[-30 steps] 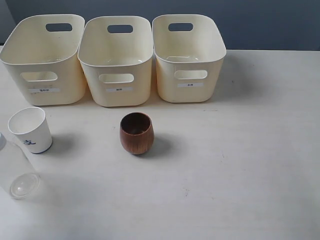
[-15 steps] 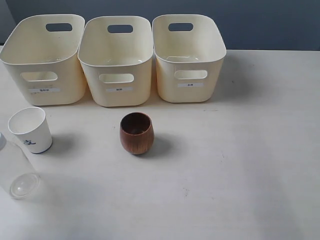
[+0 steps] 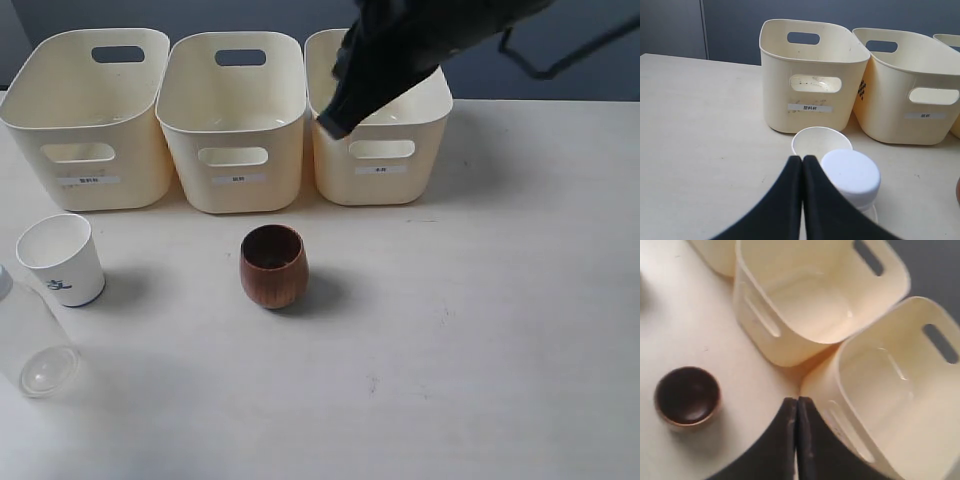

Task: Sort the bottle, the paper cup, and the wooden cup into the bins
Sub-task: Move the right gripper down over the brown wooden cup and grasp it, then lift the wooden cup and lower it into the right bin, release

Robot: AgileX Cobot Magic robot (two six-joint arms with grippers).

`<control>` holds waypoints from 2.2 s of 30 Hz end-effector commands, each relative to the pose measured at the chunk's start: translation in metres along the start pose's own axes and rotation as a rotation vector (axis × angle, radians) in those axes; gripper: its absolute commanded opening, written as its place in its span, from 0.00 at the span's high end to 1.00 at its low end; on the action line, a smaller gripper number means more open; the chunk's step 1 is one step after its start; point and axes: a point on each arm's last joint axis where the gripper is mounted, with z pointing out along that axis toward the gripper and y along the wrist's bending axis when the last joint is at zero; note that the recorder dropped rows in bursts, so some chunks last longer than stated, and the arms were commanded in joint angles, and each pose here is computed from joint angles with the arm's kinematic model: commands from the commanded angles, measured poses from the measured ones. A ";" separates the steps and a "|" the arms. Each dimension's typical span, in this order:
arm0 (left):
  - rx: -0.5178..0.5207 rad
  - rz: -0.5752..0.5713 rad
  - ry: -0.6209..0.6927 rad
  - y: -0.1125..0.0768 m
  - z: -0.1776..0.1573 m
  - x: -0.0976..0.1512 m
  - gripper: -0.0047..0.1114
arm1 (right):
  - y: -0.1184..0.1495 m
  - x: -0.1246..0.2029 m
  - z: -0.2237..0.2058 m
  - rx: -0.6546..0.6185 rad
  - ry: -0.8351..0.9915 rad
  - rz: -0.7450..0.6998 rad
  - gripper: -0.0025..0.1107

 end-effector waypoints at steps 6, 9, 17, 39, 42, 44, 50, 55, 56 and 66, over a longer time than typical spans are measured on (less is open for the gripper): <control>0.005 0.004 -0.001 0.000 0.000 0.001 0.96 | 0.026 0.002 0.068 -0.280 0.123 -0.033 0.85; 0.005 0.004 -0.001 0.000 0.000 0.001 0.96 | 0.032 0.007 0.081 -0.333 0.148 -0.020 0.61; 0.005 0.004 -0.001 0.000 0.000 0.001 0.96 | 0.058 0.009 0.113 -0.409 0.128 -0.109 0.45; 0.005 0.004 -0.001 0.000 0.000 0.001 0.96 | 0.077 0.020 0.134 -0.477 0.202 -0.141 0.45; 0.005 0.004 -0.001 0.000 0.000 0.001 0.96 | 0.078 0.021 0.135 -0.478 0.209 -0.124 0.45; 0.005 0.004 -0.001 0.000 0.000 0.001 0.96 | 0.079 0.024 0.139 -0.482 0.222 -0.126 0.46; 0.005 0.004 -0.001 0.000 0.000 0.001 0.96 | 0.085 0.037 0.159 -0.496 0.275 -0.127 0.58; 0.005 0.004 -0.001 0.000 0.000 0.001 0.96 | 0.085 0.041 0.164 -0.488 0.288 -0.144 0.79; 0.005 0.004 -0.001 0.000 0.000 0.001 0.96 | 0.084 0.040 0.163 -0.486 0.284 -0.145 0.87; 0.005 0.004 -0.001 0.000 0.000 0.001 0.96 | 0.063 0.004 0.099 -0.392 0.149 -0.178 0.98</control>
